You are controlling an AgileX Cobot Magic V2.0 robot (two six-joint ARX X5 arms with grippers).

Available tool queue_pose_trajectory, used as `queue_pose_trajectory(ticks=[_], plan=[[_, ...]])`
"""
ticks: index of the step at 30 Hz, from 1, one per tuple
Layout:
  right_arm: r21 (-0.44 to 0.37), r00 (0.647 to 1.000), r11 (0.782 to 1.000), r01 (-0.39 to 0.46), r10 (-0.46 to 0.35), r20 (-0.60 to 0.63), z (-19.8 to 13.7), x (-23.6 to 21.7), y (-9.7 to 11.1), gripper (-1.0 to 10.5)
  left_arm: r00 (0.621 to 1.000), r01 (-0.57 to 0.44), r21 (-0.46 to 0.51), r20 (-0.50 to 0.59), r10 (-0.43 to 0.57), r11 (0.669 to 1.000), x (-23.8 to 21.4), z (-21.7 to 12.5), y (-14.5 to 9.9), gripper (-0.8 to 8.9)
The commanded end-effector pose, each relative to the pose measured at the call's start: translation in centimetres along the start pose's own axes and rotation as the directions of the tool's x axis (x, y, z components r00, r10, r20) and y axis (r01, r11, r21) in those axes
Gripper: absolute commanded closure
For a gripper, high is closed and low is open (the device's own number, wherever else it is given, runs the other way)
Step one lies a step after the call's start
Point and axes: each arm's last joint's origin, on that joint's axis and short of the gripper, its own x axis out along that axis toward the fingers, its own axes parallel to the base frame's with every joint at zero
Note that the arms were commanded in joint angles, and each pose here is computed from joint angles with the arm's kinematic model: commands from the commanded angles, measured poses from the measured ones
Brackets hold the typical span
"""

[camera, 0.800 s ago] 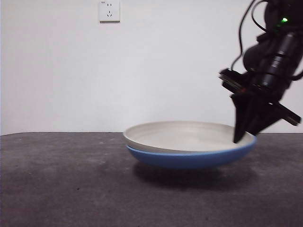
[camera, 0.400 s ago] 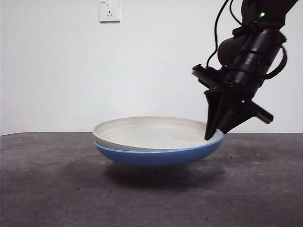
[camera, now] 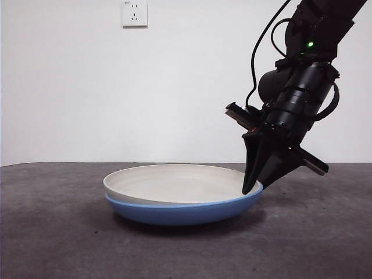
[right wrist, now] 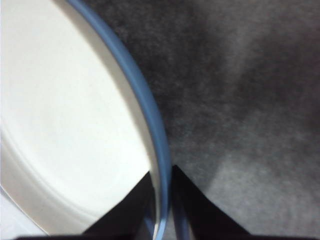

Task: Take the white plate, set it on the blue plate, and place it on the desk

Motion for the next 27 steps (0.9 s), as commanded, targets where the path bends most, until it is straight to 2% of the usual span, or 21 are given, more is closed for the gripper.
queue_pose_trajectory(ticks=[1, 10, 16, 23, 27], plan=[[0.004, 1.000, 1.000, -0.014, 0.014, -0.010, 0.6, 0.8, 0.1, 9.4, 1.000, 0.007, 0.010, 0.010, -0.007, 1.000, -0.1, 0.2, -0.1, 1.57], [0.004, 1.000, 1.000, -0.002, 0.003, -0.026, 0.7, 1.4, -0.3, 9.3, 1.000, 0.006, 0.010, 0.010, -0.007, 1.000, -0.1, 0.2, -0.1, 1.57], [0.000, 1.000, 1.000, -0.002, 0.002, -0.029, 0.7, 1.3, -0.4, 7.3, 1.000, 0.006, 0.010, 0.010, -0.007, 1.000, -0.1, 0.2, -0.1, 1.57], [0.015, 1.000, 1.000, 0.005, -0.005, -0.029, 0.5, 0.4, -0.4, 6.6, 1.000, 0.006, 0.011, 0.010, -0.007, 1.000, -0.1, 0.2, -0.1, 1.57], [0.004, 0.997, 0.997, 0.073, -0.073, -0.001, -0.2, -1.6, 0.3, 5.5, 1.000, 0.006, 0.011, 0.010, -0.007, 1.000, -0.1, 0.2, -0.1, 1.57]])
